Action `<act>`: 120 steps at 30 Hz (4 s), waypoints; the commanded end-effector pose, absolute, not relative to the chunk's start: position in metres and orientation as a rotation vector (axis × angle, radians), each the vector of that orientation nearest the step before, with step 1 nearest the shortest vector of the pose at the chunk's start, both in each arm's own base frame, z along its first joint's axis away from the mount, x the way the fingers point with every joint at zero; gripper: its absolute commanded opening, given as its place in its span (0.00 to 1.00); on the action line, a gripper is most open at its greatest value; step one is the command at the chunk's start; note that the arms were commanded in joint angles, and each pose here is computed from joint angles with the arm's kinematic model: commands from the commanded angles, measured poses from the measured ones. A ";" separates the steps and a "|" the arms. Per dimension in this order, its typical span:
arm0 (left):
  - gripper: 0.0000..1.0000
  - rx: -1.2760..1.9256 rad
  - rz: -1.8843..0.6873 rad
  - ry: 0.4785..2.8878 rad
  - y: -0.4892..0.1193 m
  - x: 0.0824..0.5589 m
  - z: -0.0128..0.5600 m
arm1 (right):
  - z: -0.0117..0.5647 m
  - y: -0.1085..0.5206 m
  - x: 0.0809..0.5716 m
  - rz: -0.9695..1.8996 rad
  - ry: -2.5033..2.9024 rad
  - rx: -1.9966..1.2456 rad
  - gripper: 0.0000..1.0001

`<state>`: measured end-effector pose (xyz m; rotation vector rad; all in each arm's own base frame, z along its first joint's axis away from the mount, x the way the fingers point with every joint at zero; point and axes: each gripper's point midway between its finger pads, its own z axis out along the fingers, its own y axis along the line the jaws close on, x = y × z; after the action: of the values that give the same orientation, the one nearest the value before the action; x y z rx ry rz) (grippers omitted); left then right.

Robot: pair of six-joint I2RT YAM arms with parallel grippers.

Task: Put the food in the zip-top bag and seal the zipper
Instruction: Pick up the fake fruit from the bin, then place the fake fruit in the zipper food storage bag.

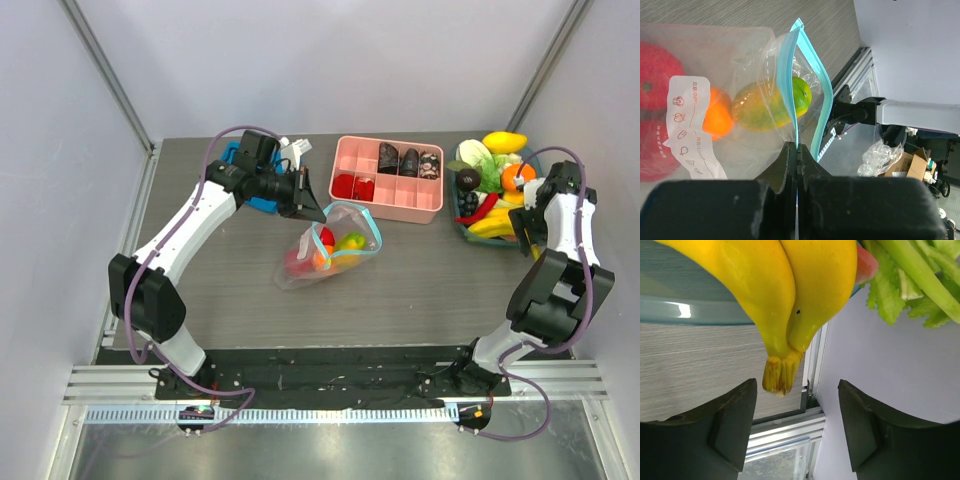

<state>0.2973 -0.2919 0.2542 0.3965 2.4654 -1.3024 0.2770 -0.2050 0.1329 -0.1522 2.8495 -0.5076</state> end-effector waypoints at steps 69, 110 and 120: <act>0.00 0.417 -1.589 2.370 -0.302 0.290 0.308 | 0.369 0.118 0.314 -0.144 1.050 -0.874 0.01; 0.00 0.369 -1.833 2.375 -0.308 0.280 0.317 | 0.323 0.140 0.325 -0.353 1.016 -1.012 0.01; 0.00 0.355 -1.855 2.387 -0.308 0.281 0.315 | 0.292 0.163 0.297 -0.306 0.904 -1.282 0.01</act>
<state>0.2877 -0.3052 0.3011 0.3029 2.4311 -1.7649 0.3138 0.1507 0.2861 -1.1627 1.0464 -0.2934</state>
